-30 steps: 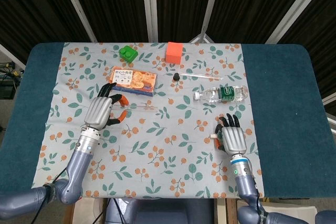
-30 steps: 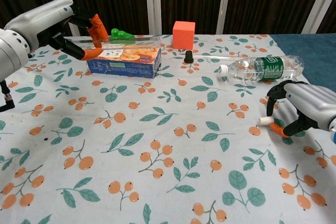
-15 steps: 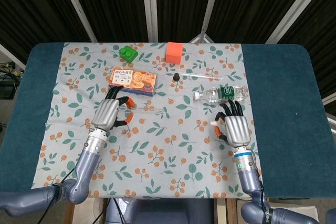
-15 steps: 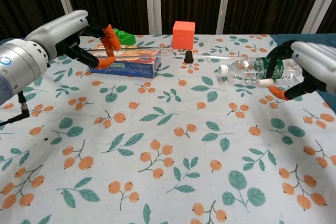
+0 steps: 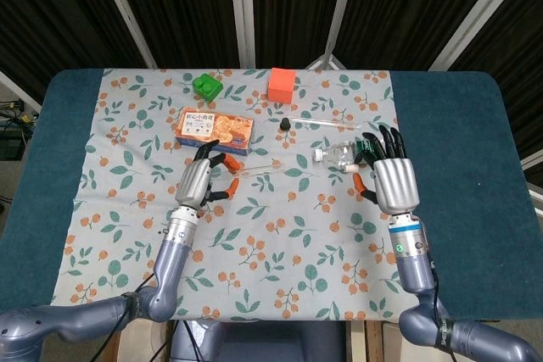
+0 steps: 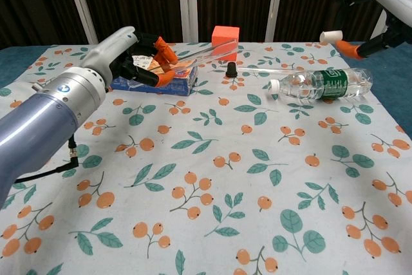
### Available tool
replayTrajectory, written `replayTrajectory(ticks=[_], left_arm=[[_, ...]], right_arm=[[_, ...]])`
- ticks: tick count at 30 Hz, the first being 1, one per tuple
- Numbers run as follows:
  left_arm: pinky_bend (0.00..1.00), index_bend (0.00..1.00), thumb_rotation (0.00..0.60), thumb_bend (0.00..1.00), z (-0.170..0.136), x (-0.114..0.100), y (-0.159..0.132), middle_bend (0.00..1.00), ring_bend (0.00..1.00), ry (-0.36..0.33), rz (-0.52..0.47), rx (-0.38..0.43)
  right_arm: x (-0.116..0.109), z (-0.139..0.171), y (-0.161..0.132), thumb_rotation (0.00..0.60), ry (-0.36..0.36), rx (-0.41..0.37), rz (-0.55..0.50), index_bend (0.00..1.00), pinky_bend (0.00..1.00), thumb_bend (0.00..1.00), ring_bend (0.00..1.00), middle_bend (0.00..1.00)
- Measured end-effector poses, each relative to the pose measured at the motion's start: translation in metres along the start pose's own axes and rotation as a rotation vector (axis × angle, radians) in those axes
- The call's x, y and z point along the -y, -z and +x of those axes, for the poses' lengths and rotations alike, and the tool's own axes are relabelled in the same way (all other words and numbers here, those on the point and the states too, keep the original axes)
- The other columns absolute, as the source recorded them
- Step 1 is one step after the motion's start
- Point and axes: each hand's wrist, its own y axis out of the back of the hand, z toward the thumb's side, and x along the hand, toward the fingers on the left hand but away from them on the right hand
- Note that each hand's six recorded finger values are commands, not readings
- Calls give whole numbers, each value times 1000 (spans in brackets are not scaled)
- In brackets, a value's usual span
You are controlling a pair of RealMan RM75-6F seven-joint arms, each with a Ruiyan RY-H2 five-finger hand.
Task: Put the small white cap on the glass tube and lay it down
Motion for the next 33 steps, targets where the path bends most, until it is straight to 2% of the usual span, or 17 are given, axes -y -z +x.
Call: replayTrajectory(ticks=[8,15,22,33], left_arm=[[0,558,600,758,4,19,-3,497,80,-1,-63,10],[0,559,600,759,3,34,-9,497,80,17,-88,19],[0,559,600,759,5,38,-16,497,79,21,-97,30],[0,559,600,758,3,41,-20,497,80,24,-117,20]], right_arm=[[-9,-4,-4,600,47,-64,87,599,0,429,16,215],[-7,-4,-14,600,89,-174,202,599,0,429,16,215],[3,-5,-34,600,93,-232,220,606,0,429,17,220],[17,-5,-57,600,97,-259,230,606,0,429,17,220]])
